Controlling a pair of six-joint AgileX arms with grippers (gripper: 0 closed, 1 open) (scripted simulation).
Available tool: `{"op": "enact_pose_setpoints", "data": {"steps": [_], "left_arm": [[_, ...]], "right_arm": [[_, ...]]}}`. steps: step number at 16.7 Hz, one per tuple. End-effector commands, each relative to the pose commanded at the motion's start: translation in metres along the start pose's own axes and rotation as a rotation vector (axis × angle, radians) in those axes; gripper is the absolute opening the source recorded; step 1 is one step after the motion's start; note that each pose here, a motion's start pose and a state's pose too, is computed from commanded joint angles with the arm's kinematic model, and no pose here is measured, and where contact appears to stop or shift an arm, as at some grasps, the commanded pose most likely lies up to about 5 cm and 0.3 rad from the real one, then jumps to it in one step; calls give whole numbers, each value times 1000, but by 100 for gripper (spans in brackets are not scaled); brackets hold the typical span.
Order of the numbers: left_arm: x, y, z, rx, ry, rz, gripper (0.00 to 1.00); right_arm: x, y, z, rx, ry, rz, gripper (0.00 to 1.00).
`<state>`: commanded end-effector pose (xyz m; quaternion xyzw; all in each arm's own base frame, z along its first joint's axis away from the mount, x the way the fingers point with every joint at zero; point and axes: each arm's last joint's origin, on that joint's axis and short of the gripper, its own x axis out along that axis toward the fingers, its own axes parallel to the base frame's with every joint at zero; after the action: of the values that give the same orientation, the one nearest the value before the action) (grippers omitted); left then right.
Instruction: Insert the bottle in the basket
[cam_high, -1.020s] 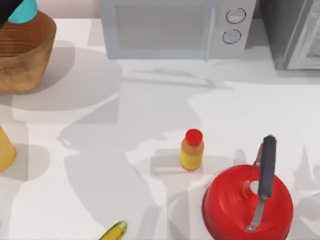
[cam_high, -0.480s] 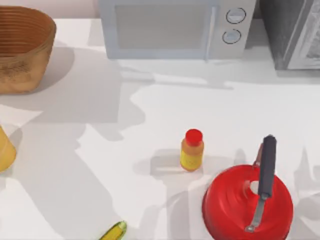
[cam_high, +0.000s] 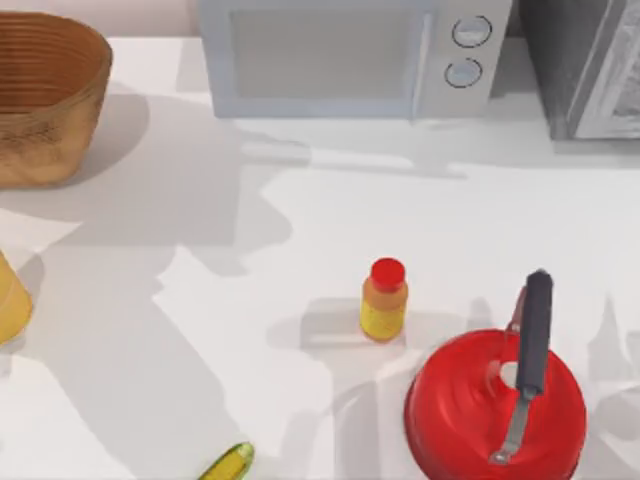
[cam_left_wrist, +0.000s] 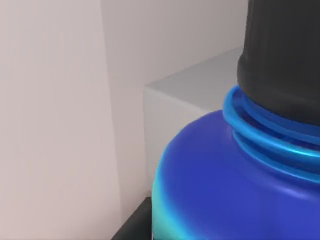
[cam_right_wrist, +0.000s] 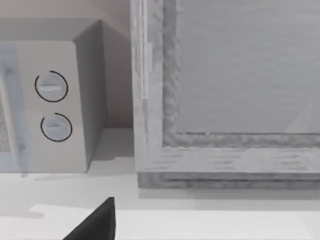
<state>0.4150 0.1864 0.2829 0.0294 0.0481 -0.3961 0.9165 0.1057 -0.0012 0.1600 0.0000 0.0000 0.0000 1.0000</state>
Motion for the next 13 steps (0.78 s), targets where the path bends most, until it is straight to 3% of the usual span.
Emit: {"op": "enact_pose_setpoints", "data": {"steps": [7,11,13], "left_arm": [[44,2,-27,-11,1,8,0],[47,1,-28,-11,1,7,0],[47,1,-28,-11,1,7,15]], "right_arm": [[0,0,0,0,0,0,100],[0,0,0,0,0,0,100],[0,0,0,0,0,0,100]]}}
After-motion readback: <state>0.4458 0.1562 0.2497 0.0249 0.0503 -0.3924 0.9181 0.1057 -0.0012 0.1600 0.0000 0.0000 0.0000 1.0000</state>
